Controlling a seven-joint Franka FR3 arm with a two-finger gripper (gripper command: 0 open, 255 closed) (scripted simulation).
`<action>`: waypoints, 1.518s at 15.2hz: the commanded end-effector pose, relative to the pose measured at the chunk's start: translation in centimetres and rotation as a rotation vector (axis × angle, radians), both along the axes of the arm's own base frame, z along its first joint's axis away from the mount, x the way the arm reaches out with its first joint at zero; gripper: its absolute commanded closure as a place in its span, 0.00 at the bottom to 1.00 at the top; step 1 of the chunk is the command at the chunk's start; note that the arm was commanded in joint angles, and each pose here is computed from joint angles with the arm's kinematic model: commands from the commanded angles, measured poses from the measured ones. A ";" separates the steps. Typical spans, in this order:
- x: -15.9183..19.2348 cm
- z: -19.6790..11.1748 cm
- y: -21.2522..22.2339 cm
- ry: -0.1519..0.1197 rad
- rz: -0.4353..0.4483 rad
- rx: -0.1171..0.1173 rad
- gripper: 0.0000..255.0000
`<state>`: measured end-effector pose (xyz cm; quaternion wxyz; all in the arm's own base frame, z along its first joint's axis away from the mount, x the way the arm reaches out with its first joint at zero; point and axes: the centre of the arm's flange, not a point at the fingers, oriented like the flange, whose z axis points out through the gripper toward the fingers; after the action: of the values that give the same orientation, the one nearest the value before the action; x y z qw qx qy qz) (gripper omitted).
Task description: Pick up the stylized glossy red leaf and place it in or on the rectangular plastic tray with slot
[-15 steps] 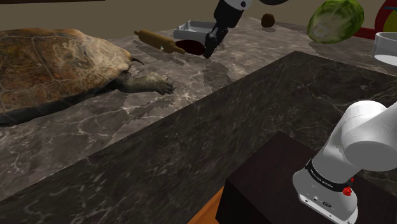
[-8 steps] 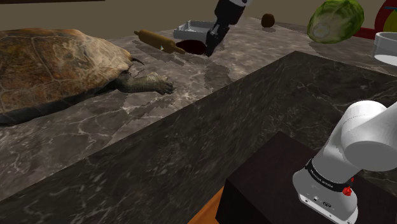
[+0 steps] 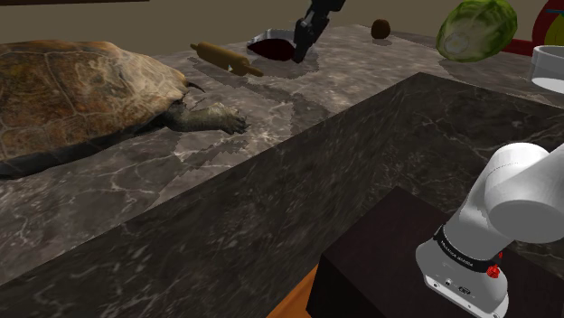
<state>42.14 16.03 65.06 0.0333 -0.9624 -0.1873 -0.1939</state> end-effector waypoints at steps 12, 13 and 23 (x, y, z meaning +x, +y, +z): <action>0.0 7.0 0.1 0.001 0.000 0.000 1.00; 0.0 7.5 0.1 0.001 0.000 0.000 1.00; 1.7 11.1 -2.0 0.001 0.000 0.000 1.00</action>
<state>43.17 14.76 76.07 0.0334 -0.9625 -0.1872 -0.1937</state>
